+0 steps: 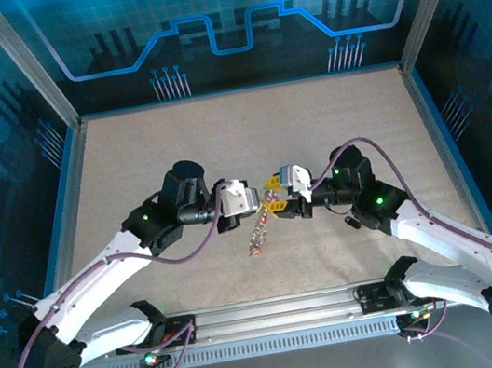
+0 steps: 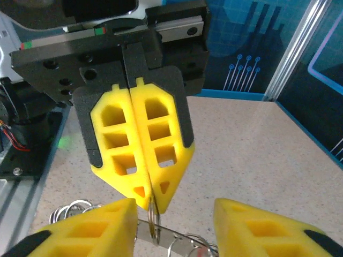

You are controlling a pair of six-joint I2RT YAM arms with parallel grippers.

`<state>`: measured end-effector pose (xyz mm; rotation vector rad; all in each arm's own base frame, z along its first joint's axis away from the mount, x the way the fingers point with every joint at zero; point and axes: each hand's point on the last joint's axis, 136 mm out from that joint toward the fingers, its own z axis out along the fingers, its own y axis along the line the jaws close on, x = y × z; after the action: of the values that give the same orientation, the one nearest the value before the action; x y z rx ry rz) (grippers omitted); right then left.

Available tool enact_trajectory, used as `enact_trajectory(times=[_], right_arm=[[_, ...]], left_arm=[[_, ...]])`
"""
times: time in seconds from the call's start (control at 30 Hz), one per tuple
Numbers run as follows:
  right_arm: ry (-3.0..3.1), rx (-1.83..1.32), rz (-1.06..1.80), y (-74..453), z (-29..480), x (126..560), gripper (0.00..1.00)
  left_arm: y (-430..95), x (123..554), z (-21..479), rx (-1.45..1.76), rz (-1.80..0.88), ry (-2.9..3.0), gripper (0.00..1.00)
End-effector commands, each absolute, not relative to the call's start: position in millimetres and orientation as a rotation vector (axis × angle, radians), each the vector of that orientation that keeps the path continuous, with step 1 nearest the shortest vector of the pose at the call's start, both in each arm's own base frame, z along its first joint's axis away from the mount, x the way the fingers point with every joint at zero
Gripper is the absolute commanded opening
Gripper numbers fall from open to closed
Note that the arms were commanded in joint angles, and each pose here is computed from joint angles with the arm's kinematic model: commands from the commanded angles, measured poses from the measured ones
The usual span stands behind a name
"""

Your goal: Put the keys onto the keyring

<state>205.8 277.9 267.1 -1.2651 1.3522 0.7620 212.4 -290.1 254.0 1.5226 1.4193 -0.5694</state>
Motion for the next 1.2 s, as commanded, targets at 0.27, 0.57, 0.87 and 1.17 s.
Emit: enact_trajectory(times=[0.27, 0.57, 0.87, 1.17], right_arm=[[1.389, -1.413, 0.786, 287.4, 258.6, 197.4, 0.3], [1.421, -1.439, 0.819, 295.1, 244.7, 192.3, 0.38], [1.467, -1.417, 0.721, 304.3, 235.9, 206.7, 0.25], [1.403, -1.342, 0.722, 307.0, 242.9, 210.2, 0.0]], left_arm=[[-277.8, 206.1, 266.6, 1.626, -0.441, 1.353, 0.0], [-270.0, 210.6, 263.4, 1.585, -0.409, 1.425, 0.0], [-271.5, 209.1, 264.9, 1.572, -0.433, 1.434, 0.0], [-272.8, 209.9, 268.8, 1.544, -0.444, 1.423, 0.0]])
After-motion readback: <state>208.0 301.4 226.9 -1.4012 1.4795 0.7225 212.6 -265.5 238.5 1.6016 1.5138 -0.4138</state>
